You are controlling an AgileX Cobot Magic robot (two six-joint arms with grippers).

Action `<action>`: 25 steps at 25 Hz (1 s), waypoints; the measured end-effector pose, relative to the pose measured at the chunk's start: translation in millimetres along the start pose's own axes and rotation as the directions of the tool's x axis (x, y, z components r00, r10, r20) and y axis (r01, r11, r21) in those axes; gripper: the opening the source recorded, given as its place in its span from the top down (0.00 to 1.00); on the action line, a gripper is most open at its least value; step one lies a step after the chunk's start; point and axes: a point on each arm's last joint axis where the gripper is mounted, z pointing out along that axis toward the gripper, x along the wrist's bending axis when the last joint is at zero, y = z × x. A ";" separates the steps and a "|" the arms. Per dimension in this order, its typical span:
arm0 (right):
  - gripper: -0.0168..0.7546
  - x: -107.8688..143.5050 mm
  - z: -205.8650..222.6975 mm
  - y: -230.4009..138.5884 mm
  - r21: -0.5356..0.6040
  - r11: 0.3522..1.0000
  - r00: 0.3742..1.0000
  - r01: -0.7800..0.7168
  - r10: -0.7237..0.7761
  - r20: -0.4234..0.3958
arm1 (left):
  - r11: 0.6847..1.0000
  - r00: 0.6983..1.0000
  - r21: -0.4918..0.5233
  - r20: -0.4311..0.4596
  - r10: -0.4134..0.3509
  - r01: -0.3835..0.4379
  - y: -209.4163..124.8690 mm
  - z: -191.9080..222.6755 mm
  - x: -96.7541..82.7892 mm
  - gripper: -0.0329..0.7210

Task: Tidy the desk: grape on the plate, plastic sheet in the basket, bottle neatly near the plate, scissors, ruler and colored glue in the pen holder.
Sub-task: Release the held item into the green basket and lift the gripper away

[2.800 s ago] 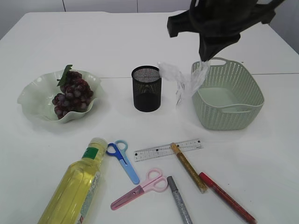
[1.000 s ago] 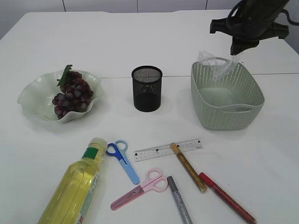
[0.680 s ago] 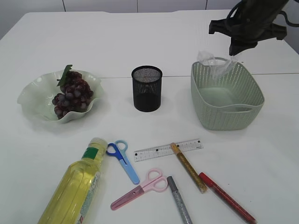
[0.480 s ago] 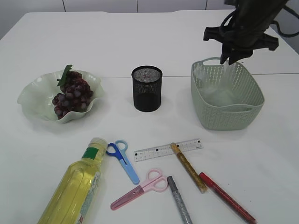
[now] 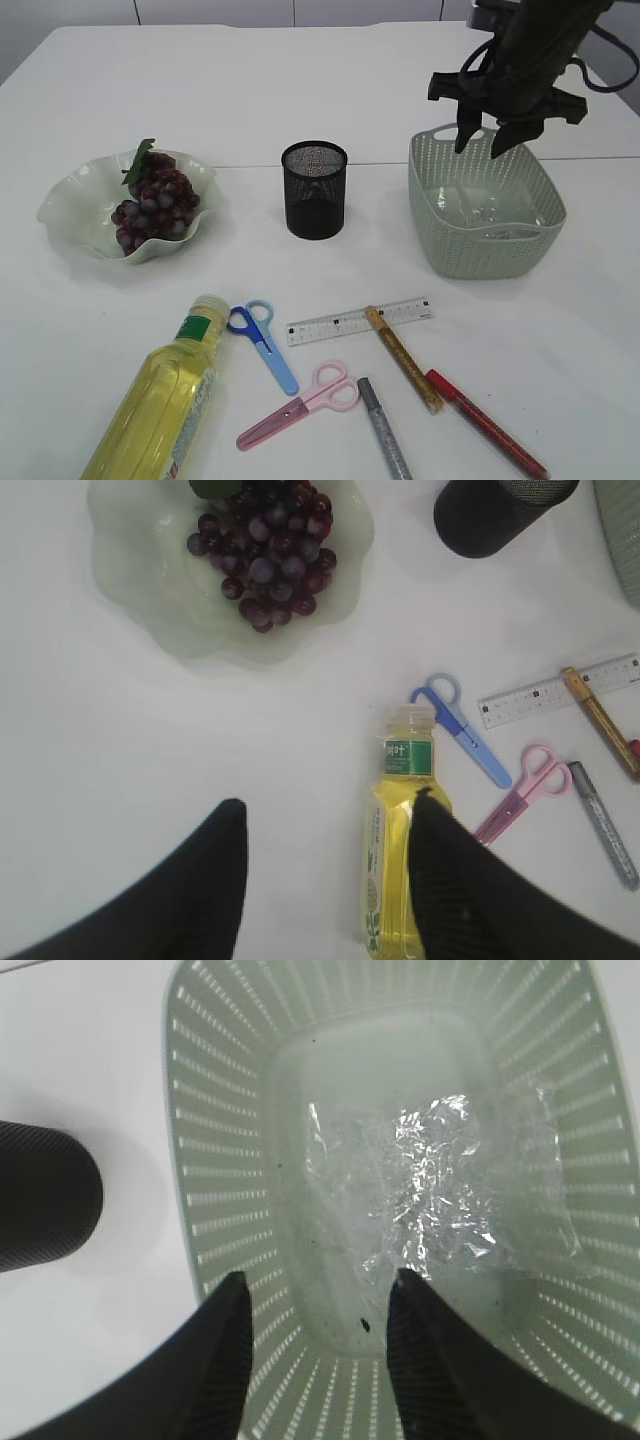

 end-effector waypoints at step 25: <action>0.55 -14.8 -139.6 -52.9 0.027 0.989 0.985 0.147 -0.144 -0.099 | 0.997 0.998 0.075 0.058 0.029 -0.033 -5.3 20.5 -43.5 0.33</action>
